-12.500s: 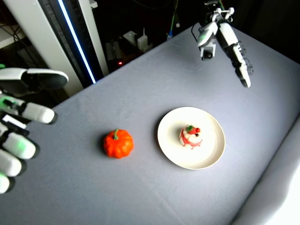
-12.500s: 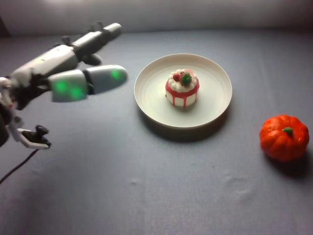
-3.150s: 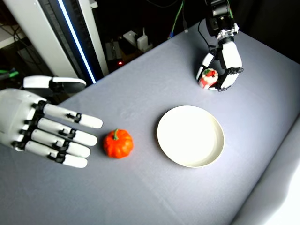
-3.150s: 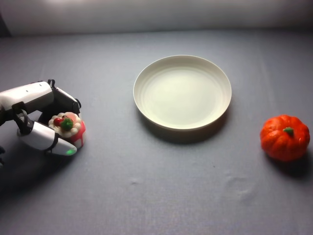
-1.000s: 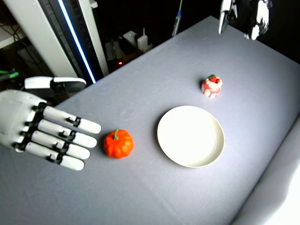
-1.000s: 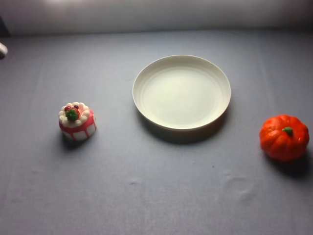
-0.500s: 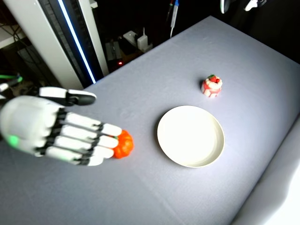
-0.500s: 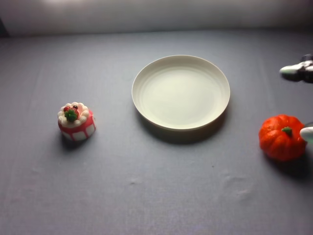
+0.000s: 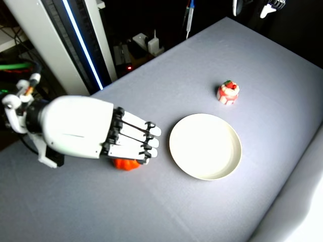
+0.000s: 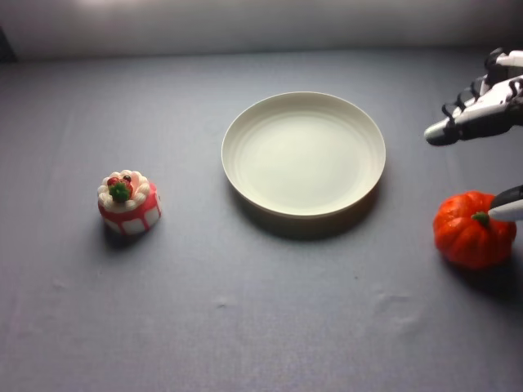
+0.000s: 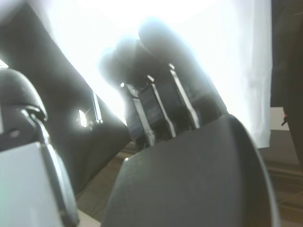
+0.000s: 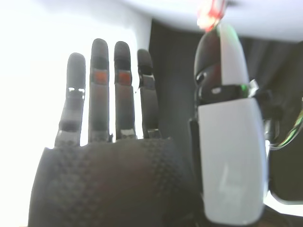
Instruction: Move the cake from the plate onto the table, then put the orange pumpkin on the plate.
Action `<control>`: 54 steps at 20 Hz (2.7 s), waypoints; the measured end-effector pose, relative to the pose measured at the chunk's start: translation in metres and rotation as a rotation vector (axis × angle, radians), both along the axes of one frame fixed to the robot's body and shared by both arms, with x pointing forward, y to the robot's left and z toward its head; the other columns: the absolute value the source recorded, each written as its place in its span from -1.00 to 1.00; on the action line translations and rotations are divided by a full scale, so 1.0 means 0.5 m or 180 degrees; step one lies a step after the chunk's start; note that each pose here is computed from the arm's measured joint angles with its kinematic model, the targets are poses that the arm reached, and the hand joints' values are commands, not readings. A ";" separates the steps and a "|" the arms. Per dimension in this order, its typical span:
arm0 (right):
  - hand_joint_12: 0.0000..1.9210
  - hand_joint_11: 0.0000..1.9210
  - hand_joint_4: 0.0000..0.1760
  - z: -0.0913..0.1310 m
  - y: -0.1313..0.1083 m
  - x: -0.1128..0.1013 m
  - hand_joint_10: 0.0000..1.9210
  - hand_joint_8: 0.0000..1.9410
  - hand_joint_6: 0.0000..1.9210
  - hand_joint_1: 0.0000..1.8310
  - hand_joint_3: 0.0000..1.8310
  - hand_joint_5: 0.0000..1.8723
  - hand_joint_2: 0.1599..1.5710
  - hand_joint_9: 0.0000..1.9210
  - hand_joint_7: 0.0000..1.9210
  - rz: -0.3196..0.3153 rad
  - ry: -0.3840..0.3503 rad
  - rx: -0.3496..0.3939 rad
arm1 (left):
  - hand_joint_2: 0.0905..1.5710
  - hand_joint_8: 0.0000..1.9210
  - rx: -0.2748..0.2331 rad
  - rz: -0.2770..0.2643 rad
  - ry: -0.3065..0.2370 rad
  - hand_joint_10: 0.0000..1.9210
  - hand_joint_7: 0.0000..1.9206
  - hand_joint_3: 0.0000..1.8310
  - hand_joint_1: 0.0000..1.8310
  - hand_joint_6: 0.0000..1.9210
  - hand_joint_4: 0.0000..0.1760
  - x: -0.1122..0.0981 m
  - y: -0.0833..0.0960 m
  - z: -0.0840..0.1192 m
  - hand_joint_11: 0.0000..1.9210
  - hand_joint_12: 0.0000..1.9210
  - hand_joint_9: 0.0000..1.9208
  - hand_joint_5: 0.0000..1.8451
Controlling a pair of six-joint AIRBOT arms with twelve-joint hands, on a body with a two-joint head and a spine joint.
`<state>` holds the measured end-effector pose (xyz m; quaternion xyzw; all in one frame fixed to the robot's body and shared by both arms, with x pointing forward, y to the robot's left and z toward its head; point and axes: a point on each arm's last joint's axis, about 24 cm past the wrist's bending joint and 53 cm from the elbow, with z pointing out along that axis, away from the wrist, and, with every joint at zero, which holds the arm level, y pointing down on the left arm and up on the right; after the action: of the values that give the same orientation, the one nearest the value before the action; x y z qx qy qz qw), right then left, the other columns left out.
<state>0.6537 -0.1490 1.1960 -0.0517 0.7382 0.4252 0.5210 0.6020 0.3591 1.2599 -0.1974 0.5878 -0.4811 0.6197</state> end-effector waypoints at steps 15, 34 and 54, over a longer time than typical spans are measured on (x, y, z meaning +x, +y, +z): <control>-0.16 -1.00 -1.00 -0.047 0.032 -0.024 -1.00 -1.00 -1.00 -0.05 -1.00 -0.50 0.21 -0.62 -0.55 0.0306 0.0282 -0.0441 | 0.03 0.11 -0.0005 -0.0013 0.0119 0.34 -0.26 -1.00 0.21 -0.56 -1.00 -0.001 -0.003 -0.029 -0.25 0.47 -0.25 -0.11; -0.53 -1.00 -1.00 -0.096 0.041 -0.048 -1.00 -1.00 -1.00 -0.18 -1.00 -0.54 0.15 -0.81 -0.69 0.0510 0.0422 -0.0824 | 0.05 0.05 -0.0020 -0.0014 0.0181 0.30 -0.31 -1.00 0.23 -0.40 -1.00 -0.002 -0.005 -0.045 -0.22 0.39 -0.27 -0.21; -0.18 -1.00 -0.44 -0.171 0.039 0.005 -0.99 -1.00 -0.99 -0.19 -1.00 -0.48 0.04 -0.74 -0.67 0.0342 0.0524 -0.1035 | 0.05 -0.02 -0.0049 -0.0048 0.0135 0.22 -0.30 -1.00 0.20 -0.43 -0.59 -0.006 -0.009 -0.042 -0.18 0.34 -0.26 -0.18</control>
<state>0.6561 -0.1294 1.1107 -0.1397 0.8336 0.3303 0.4202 0.5990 0.3543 1.2387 -0.2079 0.5986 -0.4860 0.6019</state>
